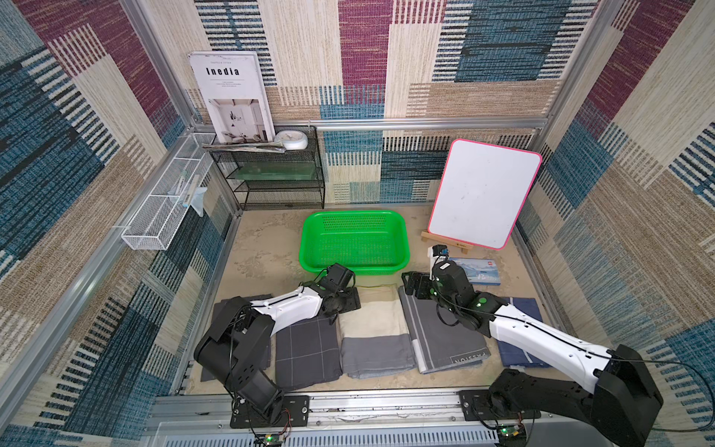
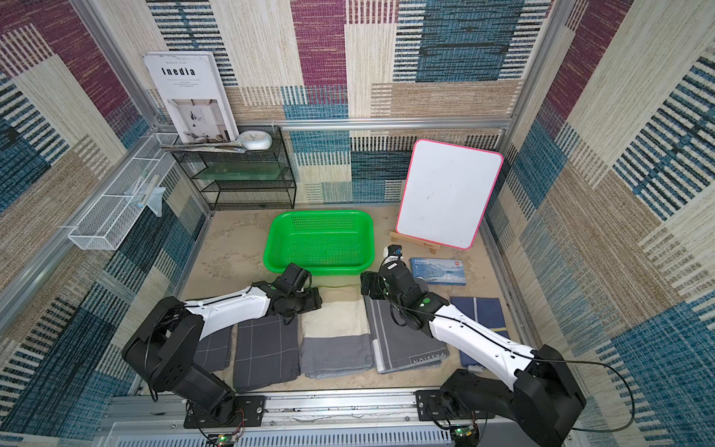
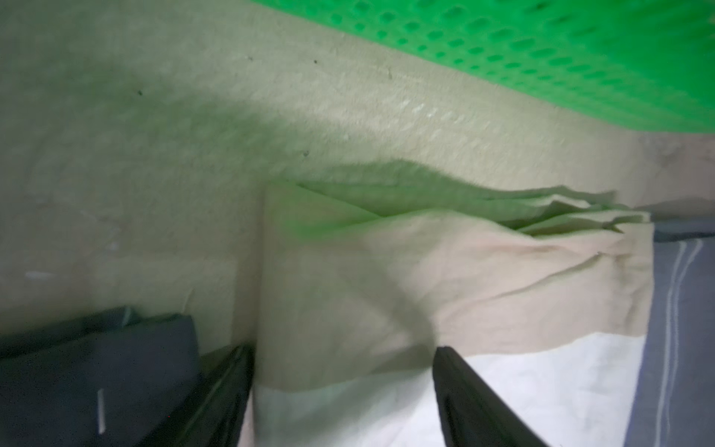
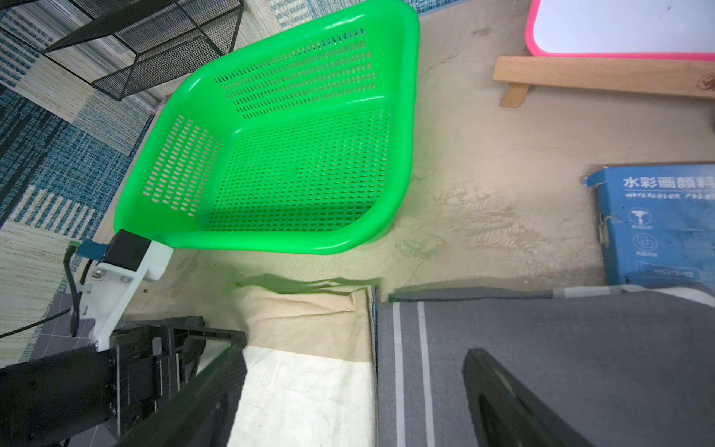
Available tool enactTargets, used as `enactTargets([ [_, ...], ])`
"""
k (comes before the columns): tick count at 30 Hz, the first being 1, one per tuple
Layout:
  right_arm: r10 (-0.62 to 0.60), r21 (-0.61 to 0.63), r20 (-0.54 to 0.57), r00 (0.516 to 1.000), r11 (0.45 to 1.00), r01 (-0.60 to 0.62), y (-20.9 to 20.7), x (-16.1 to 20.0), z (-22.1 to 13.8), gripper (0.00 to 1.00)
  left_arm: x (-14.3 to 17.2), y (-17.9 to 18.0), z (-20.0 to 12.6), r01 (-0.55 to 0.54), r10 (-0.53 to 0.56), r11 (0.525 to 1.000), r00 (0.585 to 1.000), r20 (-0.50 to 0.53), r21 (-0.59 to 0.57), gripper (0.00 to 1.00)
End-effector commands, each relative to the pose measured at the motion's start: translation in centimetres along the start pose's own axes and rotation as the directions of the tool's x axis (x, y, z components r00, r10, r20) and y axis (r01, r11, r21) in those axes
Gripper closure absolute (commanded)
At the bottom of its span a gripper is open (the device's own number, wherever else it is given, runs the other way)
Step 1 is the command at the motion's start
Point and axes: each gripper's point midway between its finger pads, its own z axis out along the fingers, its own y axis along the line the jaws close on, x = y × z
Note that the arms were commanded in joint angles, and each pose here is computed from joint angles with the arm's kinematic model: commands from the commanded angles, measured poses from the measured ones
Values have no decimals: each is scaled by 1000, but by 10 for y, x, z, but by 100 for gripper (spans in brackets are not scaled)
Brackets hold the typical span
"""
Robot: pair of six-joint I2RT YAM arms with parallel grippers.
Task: Put the folded pillowcase in the basket
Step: Adjust the pillowcase at the center of the board.
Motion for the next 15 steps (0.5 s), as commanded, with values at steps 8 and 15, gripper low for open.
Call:
enactTargets([
  [8,-3,5,0,1000,1000,3,0,5,0,7,-2,-17,-9,16,-16,997,1000,7,72,82],
  [15,-52,-13,-20,998,999,51,9,13,2,7,-11,-22,-68,32,-48,994,989,140,109,100],
])
